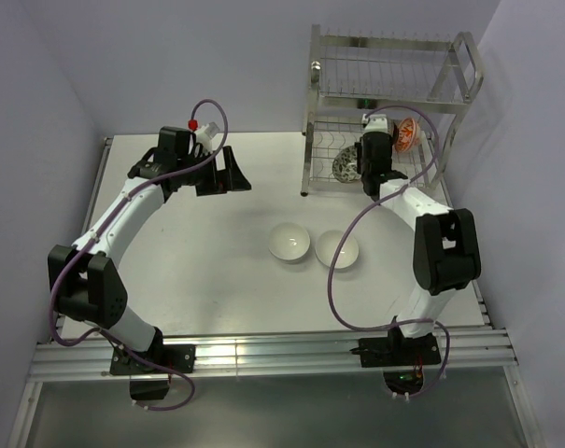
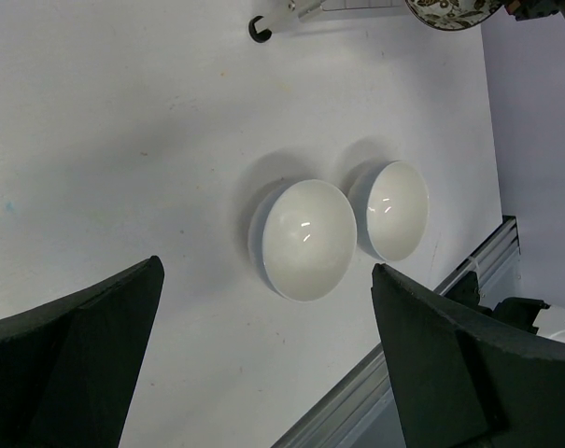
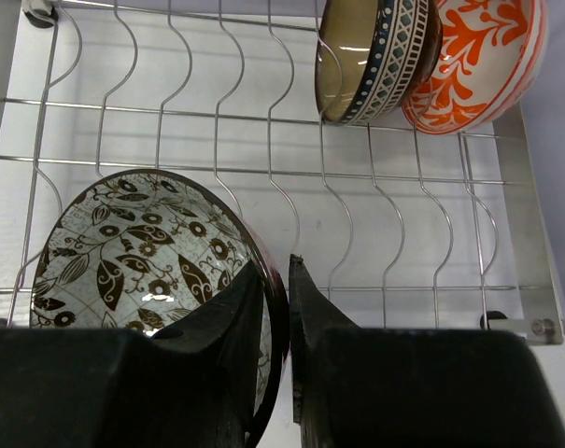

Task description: Load the bowls into the dish rack

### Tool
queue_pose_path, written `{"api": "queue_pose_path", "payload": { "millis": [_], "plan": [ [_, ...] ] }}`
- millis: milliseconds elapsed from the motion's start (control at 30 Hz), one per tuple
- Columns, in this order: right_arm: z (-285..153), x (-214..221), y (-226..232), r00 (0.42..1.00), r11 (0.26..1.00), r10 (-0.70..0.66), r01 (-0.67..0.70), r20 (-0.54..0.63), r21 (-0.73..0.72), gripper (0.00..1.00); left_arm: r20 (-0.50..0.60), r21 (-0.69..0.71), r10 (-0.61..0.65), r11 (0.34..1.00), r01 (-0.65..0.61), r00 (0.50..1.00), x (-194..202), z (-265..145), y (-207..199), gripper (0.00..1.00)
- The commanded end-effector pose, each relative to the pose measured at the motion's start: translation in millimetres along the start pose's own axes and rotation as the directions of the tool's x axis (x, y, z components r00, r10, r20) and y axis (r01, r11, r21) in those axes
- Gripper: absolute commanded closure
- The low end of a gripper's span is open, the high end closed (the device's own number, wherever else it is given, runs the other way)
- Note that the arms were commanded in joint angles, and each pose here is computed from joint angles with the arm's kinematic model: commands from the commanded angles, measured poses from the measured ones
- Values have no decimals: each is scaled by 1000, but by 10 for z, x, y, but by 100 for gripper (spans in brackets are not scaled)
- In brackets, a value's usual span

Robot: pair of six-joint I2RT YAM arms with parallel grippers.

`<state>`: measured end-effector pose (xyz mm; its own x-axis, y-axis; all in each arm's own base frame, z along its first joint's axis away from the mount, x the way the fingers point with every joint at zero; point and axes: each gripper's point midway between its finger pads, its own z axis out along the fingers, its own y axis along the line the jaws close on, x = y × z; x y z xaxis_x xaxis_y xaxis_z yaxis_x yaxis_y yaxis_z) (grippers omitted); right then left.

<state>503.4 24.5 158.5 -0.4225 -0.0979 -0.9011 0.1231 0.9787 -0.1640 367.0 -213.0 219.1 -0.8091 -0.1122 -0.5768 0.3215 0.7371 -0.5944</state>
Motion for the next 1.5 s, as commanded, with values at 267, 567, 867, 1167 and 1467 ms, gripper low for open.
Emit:
{"api": "queue_pose_path", "payload": {
  "millis": [267, 567, 867, 1167, 1467],
  "plan": [
    [270, -553, -12, 987, 996, 75, -81, 144, 38, 100, 35, 40, 24, 999, -26, 999, -119, -54, -93, 0],
    [441, -556, 1, 986, 995, 71, -81, 154, 59, 100, 31, 39, 27, 999, -28, 999, -133, -37, -69, 0],
    [534, -534, 41, 988, 996, 61, -70, 143, 54, 100, 29, 35, 22, 999, -23, 999, -137, -26, -22, 0],
    [561, -391, 74, 992, 998, 53, -57, 110, 36, 100, 23, 49, 14, 999, -15, 1000, -128, 2, -16, 0],
    [587, -240, 110, 995, 998, 59, -62, 76, 31, 100, 22, 54, 10, 998, -11, 1000, -128, 13, -13, 0]
  ]
}}
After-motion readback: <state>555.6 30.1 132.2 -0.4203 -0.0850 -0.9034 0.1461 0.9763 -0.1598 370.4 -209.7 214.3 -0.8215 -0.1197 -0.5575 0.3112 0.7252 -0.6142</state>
